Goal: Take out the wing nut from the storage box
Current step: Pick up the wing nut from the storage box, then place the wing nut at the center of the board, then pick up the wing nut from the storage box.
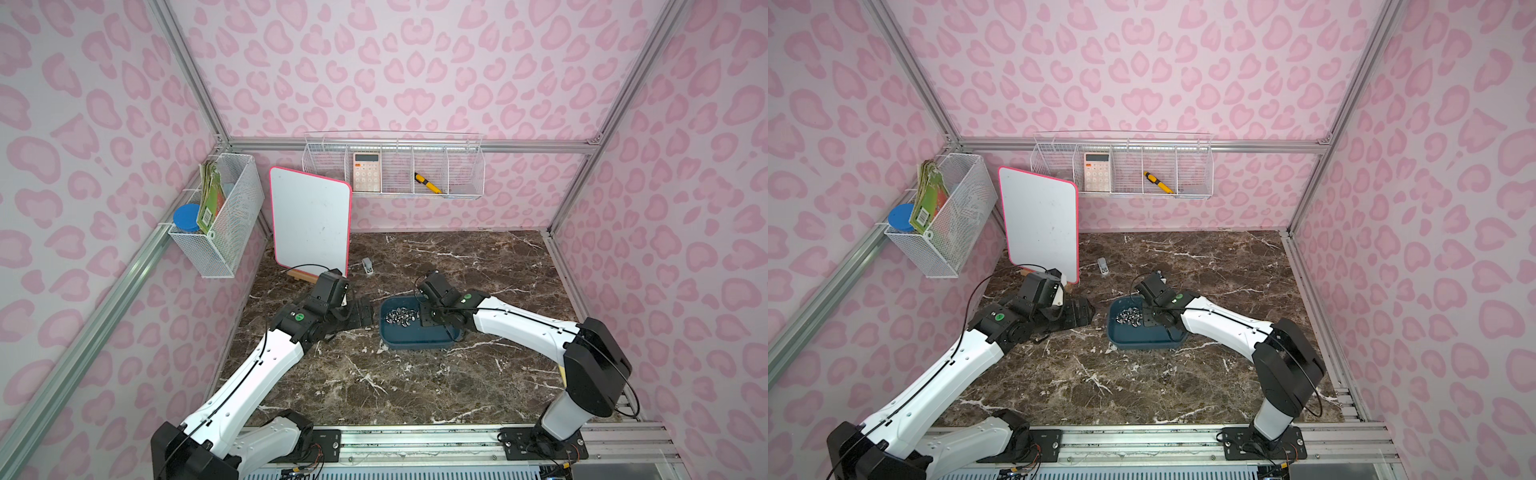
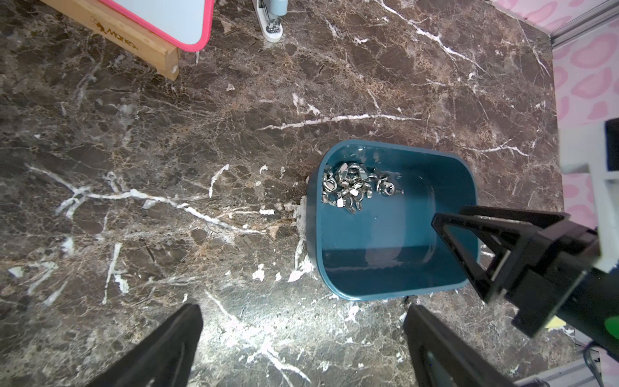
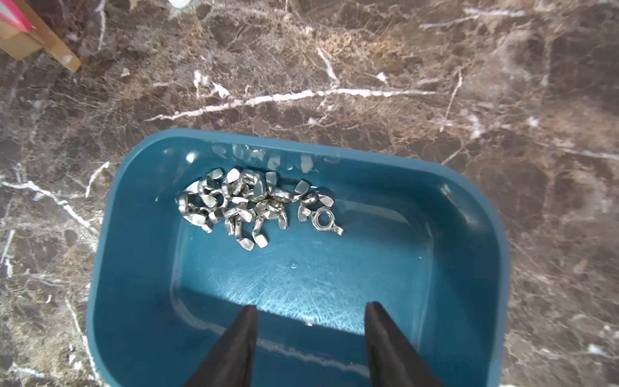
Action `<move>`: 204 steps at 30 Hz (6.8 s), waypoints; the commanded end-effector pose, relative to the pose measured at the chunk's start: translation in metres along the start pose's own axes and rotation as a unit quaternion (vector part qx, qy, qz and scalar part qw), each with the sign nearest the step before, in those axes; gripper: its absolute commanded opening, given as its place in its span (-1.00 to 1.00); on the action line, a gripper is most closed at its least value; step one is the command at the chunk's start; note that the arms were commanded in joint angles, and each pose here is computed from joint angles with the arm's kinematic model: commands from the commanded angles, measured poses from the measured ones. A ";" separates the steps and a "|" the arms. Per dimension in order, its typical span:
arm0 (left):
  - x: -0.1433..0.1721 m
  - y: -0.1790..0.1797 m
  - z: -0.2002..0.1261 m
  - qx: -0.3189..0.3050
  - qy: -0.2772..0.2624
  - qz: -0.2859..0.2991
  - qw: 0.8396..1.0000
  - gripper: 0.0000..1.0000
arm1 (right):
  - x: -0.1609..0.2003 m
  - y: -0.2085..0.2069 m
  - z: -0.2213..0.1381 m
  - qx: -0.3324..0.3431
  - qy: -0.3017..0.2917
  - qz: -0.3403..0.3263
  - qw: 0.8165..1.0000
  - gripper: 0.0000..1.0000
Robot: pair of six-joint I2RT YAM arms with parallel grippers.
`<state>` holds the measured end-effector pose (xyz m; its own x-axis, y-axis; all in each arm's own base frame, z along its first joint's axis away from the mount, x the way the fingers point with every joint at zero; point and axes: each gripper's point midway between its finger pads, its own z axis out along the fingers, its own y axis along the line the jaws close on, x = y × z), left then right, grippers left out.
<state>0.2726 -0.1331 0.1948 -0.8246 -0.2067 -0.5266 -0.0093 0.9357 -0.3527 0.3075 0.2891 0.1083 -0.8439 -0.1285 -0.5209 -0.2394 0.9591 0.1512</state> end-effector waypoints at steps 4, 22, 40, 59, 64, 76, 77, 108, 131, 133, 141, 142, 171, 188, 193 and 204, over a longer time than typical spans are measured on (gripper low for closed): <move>0.008 0.004 -0.008 0.001 0.005 -0.007 1.000 0.98 | 0.009 -0.018 0.017 -0.017 0.035 -0.008 0.999 0.01; 0.009 0.007 -0.014 -0.004 -0.002 -0.008 1.000 0.99 | 0.010 -0.019 0.067 -0.008 0.072 -0.082 0.994 -0.16; 0.006 0.010 -0.008 -0.018 -0.001 0.000 1.000 0.98 | 0.016 -0.016 0.082 -0.003 0.091 -0.108 0.990 -0.42; 0.004 0.010 -0.007 -0.018 -0.006 -0.001 1.000 0.99 | 0.017 -0.011 0.061 0.009 0.085 -0.108 0.990 -0.99; 0.003 0.009 -0.005 -0.015 -0.008 0.000 1.000 0.99 | 0.022 -0.004 0.039 0.012 0.079 -0.099 0.992 -1.00; -0.001 0.006 0.005 -0.010 -0.012 0.008 1.000 0.98 | 0.058 0.020 -0.026 0.012 0.071 -0.058 0.996 -1.00; -0.001 0.005 0.007 -0.010 -0.012 0.009 1.000 0.99 | 0.063 0.022 -0.030 0.013 0.072 -0.054 0.996 -1.00; -0.002 0.001 0.009 -0.010 0.007 0.005 1.000 0.98 | 0.160 0.014 0.000 0.016 0.126 -0.001 0.992 -0.96; -0.002 0.001 0.017 -0.016 0.014 0.013 1.000 0.99 | 0.087 0.023 -0.047 -0.004 0.061 -0.009 0.998 -0.16; -0.002 0.001 0.017 -0.017 0.015 0.013 1.000 0.98 | 0.070 0.018 -0.049 -0.014 0.048 -0.001 0.999 -0.04; -0.002 0.002 0.014 -0.018 0.015 0.015 1.000 0.98 | 0.020 0.001 -0.035 -0.037 0.016 0.015 0.999 0.27; -0.002 0.002 0.014 -0.019 0.015 0.016 1.000 0.98 | 0.017 0.001 -0.032 -0.036 0.016 0.011 0.999 0.26; -0.009 0.011 0.020 -0.061 0.022 0.016 0.998 0.98 | -0.023 0.033 0.059 -0.038 0.040 -0.072 0.996 -0.19; -0.011 0.011 0.022 -0.063 0.024 0.020 0.998 0.98 | -0.010 0.050 0.079 -0.088 0.069 -0.074 0.991 -0.16; -0.010 0.010 0.022 -0.062 0.024 0.020 0.998 0.98 | 0.006 0.058 0.074 -0.095 0.079 -0.074 0.990 -0.16; -0.010 0.010 0.024 -0.060 0.026 0.020 0.998 0.98 | 0.015 0.054 0.069 -0.086 0.078 -0.065 0.991 -0.17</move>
<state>0.2941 -0.1281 0.1776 -0.8530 -0.1671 -0.4945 -0.0522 0.9699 -0.2377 0.3105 0.3554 0.0445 -0.8658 -0.3168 -0.3873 -0.4271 0.8712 0.2421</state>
